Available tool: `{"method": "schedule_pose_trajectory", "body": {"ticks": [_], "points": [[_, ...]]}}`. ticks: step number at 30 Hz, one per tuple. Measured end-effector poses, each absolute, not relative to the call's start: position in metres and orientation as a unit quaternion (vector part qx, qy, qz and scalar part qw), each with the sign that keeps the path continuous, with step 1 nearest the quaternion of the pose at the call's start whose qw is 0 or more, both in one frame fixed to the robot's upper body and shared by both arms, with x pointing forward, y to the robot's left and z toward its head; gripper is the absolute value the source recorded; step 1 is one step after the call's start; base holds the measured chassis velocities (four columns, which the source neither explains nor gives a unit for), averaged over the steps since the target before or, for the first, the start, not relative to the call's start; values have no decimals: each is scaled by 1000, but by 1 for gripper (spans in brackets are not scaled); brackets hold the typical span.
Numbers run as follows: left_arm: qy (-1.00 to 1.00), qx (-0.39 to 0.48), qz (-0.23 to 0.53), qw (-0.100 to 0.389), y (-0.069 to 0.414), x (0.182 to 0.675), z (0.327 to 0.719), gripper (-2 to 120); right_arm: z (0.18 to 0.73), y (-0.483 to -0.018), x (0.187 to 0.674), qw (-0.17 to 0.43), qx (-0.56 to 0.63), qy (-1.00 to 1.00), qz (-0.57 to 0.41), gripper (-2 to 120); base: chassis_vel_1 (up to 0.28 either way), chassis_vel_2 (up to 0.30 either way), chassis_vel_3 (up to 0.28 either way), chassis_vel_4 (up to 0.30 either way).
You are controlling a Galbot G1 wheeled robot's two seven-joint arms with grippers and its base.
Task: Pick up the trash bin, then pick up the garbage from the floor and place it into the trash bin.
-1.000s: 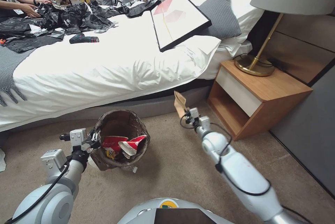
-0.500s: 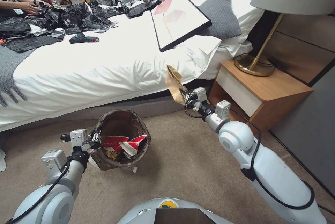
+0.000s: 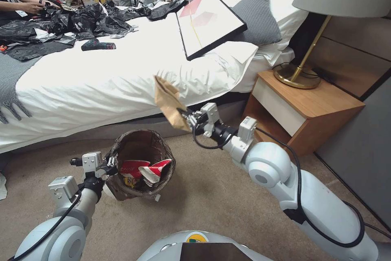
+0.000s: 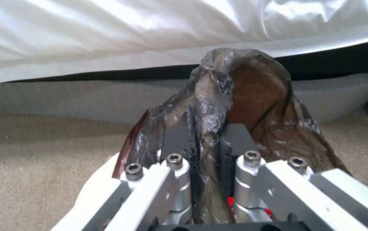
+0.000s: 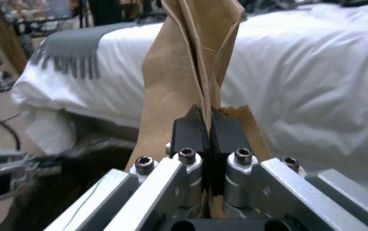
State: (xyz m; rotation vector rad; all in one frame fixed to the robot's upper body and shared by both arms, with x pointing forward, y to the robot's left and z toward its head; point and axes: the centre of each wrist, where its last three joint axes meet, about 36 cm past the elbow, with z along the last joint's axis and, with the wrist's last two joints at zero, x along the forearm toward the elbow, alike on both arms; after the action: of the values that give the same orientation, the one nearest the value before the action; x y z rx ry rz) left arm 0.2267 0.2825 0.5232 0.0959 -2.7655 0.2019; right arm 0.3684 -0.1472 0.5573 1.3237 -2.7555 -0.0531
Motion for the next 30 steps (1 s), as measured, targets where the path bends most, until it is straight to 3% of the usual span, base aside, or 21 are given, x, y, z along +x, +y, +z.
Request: {"method": "schedule_pose_trajectory", "body": {"ticks": [10, 27, 30], "points": [[-981, 31, 76, 173, 283, 228, 524, 8, 527, -112, 352, 91, 468, -879, -3, 0, 0, 0, 0, 0], [-982, 29, 82, 166, 283, 230, 525, 8, 495, -91, 353, 100, 463, -879, 51, 0, 0, 0, 0, 0], [-982, 28, 84, 165, 282, 230, 525, 8, 492, -86, 357, 100, 459, -880, 68, 6, 0, 0, 0, 0]]}}
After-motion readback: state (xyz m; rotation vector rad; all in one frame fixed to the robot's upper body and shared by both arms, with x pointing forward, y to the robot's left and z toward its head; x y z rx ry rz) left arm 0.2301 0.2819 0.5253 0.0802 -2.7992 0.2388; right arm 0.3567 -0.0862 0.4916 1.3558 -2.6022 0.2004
